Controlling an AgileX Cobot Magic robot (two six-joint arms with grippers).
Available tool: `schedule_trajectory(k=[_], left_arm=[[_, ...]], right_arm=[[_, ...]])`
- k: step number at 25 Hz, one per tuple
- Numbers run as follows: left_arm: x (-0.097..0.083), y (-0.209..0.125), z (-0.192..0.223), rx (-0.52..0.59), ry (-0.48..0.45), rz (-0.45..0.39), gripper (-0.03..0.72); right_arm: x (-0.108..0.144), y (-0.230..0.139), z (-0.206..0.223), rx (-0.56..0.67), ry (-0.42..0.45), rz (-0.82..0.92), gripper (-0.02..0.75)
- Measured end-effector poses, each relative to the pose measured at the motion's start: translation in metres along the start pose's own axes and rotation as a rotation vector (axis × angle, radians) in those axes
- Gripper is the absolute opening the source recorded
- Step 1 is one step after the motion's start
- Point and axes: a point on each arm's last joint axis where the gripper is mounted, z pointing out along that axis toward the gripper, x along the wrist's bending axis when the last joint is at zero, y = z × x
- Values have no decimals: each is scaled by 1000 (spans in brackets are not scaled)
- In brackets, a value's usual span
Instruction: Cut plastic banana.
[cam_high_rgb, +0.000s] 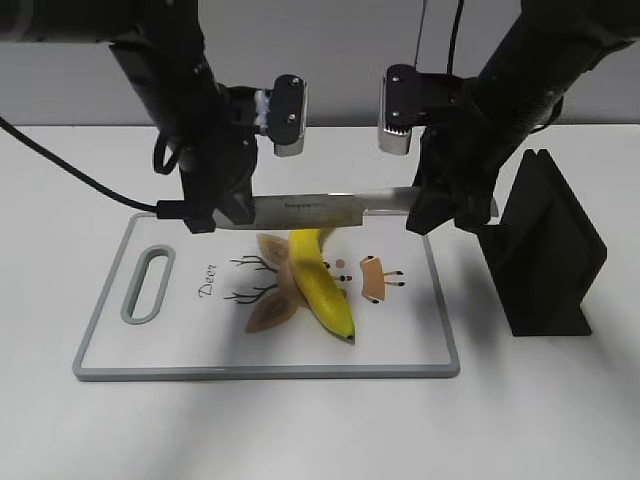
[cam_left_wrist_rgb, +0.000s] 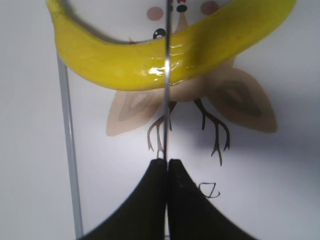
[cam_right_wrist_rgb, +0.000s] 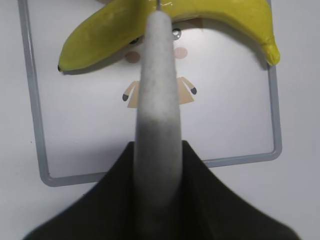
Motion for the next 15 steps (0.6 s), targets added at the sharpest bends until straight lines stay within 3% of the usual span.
schedule_trajectory(k=[8, 15], left_arm=[[5, -9, 52, 16, -49, -39, -10], [5, -9, 65, 0, -71, -62, -10]], right_arm=[[-10, -19, 51, 83, 31, 12, 176], [-10, -25, 69, 104, 53, 23, 177]])
